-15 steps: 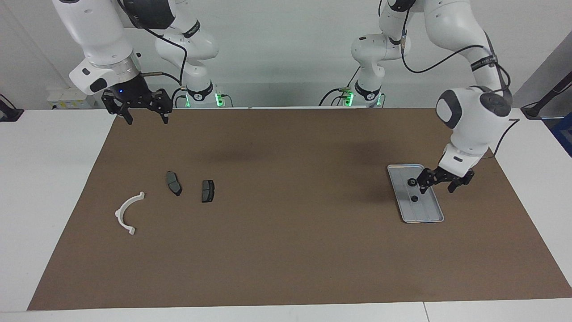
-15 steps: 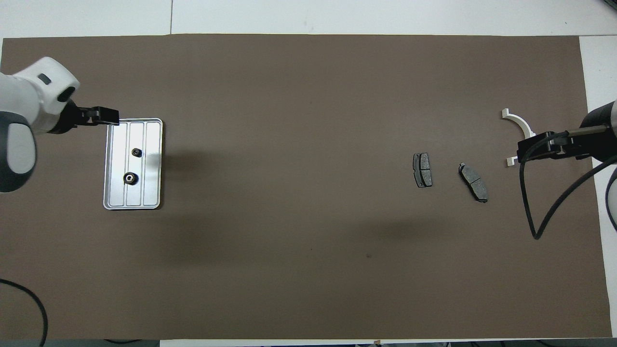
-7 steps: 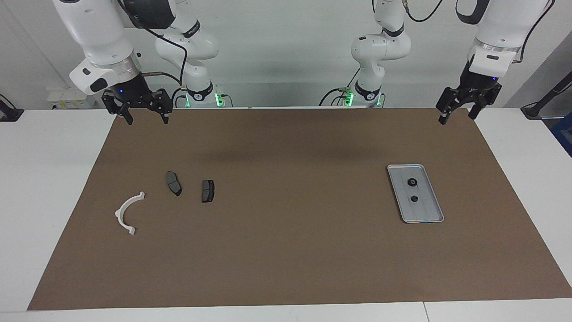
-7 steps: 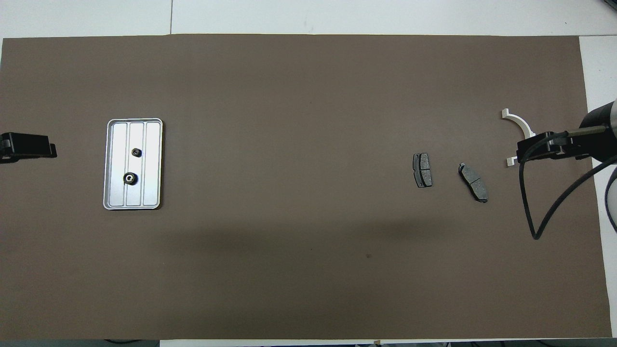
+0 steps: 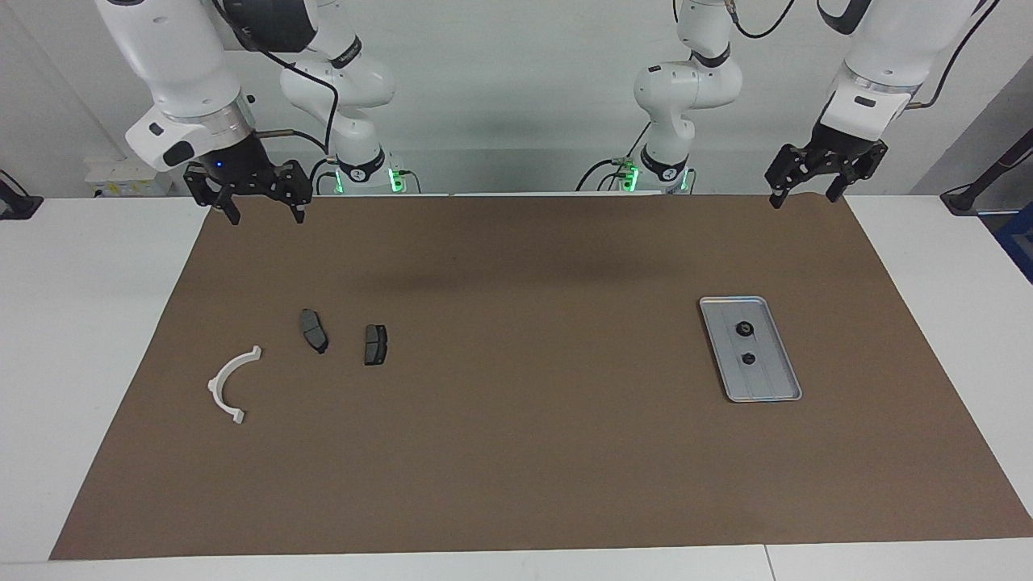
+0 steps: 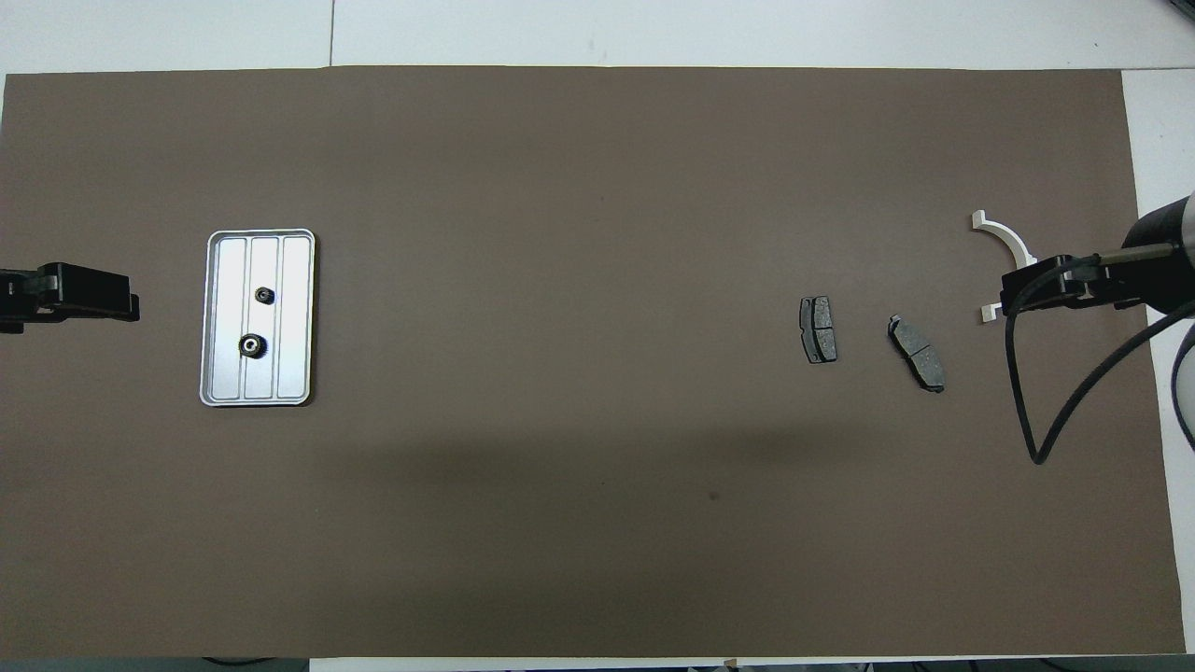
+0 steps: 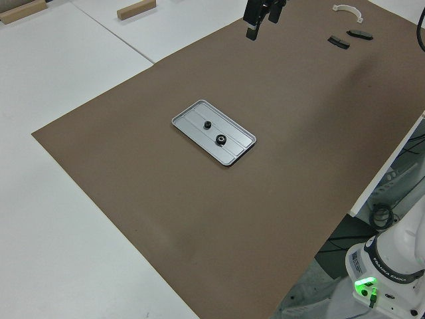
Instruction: Pick bearing gear from pile to tray
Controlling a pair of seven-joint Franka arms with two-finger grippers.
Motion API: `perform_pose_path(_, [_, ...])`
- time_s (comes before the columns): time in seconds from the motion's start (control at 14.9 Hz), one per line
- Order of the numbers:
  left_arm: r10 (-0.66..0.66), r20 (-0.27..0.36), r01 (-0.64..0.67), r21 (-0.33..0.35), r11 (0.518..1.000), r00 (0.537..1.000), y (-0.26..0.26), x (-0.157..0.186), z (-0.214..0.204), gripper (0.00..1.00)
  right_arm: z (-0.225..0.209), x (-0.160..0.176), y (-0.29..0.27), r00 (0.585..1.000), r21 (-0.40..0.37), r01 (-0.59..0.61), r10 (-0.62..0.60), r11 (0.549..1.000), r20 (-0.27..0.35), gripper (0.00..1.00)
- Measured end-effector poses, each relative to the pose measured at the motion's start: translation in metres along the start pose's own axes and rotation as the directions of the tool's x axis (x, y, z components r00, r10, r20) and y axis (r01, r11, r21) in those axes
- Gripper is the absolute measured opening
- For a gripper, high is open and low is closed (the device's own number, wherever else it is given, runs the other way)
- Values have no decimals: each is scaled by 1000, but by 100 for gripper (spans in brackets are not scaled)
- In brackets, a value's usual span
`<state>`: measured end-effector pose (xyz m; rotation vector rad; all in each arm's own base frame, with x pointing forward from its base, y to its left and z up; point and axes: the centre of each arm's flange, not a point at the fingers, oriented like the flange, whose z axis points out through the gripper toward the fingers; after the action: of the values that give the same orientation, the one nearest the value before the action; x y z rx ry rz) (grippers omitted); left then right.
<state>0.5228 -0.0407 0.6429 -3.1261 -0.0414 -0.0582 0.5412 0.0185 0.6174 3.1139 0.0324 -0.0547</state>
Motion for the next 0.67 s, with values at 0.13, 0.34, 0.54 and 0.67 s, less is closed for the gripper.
perform_pose_path(0.13, [16,5,-16,-1,1000,1000,6,3,3,100,0,0,0,1000,0,0,0,1000,0,100])
perform_pose_path(0.34, [54,7,-54,-2,999,999,24,1,3,100,0,0,-1,1000,0,2,-2,1000,0,100])
perform_pose_path(0.54, [85,15,-85,-3,996,996,40,-1,7,100,0,0,-3,1000,0,5,-5,1000,0,100])
perform_pose_path(0.67, [90,18,-90,-3,996,996,41,0,9,100,0,0,-3,1000,0,5,-5,1000,0,100])
